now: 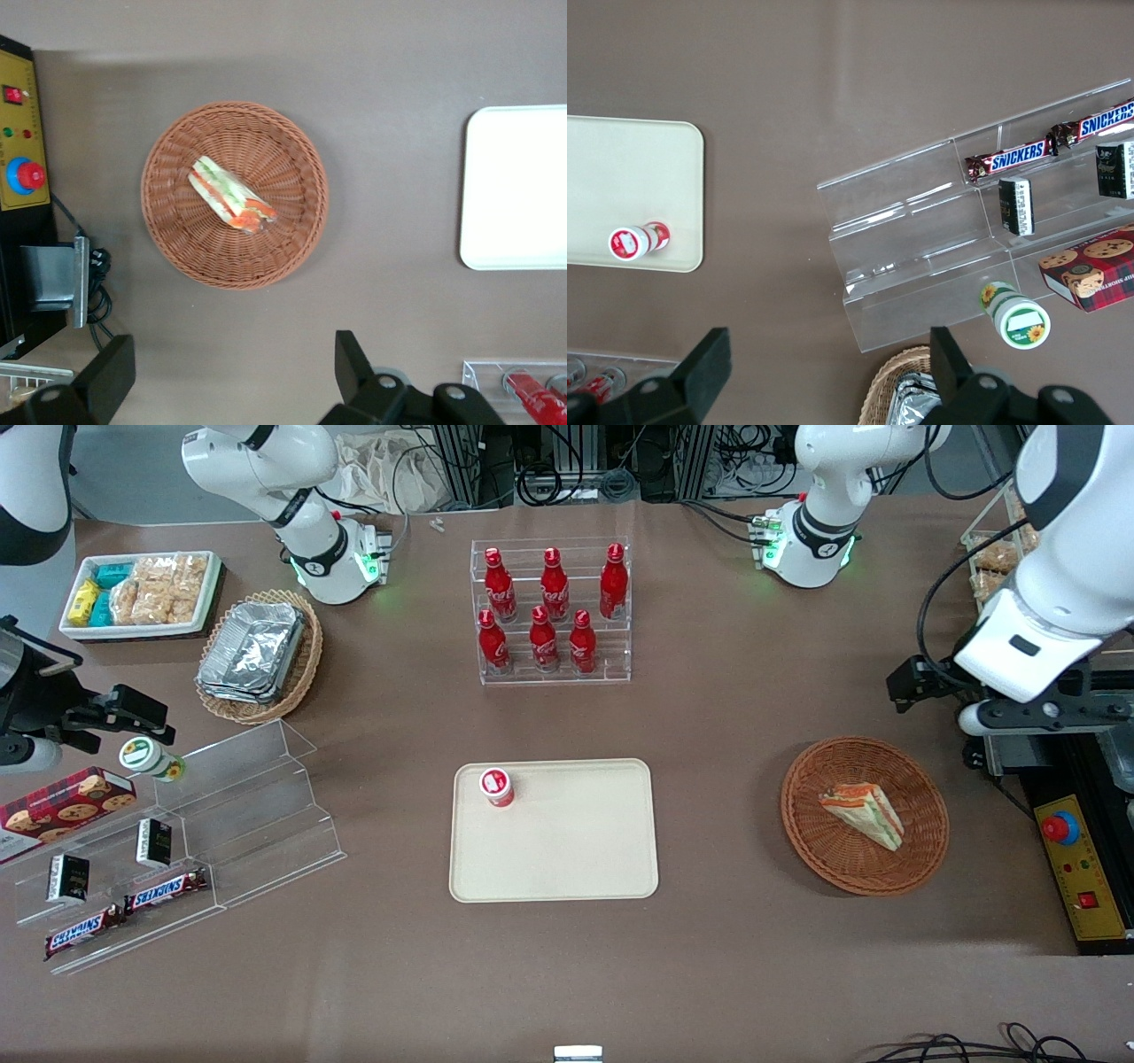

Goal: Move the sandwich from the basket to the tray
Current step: 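Lower the open left gripper over the wrapped sandwich in the wicker basket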

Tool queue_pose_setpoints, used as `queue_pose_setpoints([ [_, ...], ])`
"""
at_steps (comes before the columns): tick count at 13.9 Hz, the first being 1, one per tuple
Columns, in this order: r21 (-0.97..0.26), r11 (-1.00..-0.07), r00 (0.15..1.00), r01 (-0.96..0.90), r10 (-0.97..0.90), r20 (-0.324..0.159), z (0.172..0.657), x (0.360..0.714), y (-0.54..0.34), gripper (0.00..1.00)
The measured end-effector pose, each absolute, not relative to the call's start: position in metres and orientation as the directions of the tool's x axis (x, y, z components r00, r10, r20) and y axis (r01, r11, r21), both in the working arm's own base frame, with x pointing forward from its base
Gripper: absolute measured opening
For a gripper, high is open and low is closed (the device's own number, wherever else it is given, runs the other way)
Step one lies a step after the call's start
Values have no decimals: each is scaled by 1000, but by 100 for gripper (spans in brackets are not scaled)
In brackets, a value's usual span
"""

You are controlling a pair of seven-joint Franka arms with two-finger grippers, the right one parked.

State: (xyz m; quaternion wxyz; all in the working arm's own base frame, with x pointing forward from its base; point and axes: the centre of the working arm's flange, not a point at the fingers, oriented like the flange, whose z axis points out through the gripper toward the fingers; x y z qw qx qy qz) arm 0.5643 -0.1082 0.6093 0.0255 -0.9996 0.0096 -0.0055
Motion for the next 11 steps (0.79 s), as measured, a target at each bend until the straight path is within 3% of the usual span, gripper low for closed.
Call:
queue_pose_setpoints([
  [5, -49, -999, 1000, -14, -14, -10, 599, 570, -101, 100],
  [7, -49, -994, 995, 96, 97, -21, 586, 578, -86, 100],
  [11, -21, -928, 928, 371, 370, 41, 514, 595, -65, 100],
])
